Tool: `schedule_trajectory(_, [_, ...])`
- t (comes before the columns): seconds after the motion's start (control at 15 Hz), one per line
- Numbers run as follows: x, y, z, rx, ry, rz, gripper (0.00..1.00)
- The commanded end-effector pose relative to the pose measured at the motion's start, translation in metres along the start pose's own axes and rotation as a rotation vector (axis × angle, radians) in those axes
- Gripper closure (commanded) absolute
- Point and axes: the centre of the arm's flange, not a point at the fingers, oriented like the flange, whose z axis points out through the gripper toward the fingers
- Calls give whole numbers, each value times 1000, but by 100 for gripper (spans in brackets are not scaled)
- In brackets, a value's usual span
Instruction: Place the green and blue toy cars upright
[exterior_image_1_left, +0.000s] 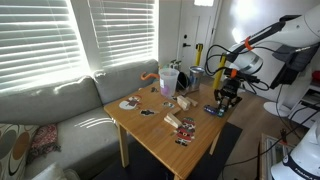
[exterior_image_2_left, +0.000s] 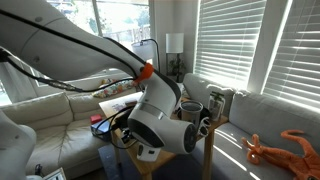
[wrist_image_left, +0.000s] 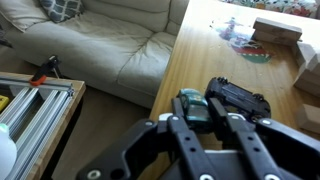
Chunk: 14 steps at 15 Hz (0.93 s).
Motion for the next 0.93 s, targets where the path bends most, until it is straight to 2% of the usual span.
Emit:
schedule_trajectory(0.0, [-11, 2, 4, 41, 19, 9, 92])
schedule_trajectory(0.53, [-13, 7, 13, 51, 19, 113, 92])
schedule_trajectory(0.6, [-14, 8, 12, 55, 21, 124, 56])
schedule_trajectory(0.67, [-16, 10, 11, 58, 22, 130, 43])
schedule_trajectory(0.87, [-20, 12, 8, 65, 40, 150, 24])
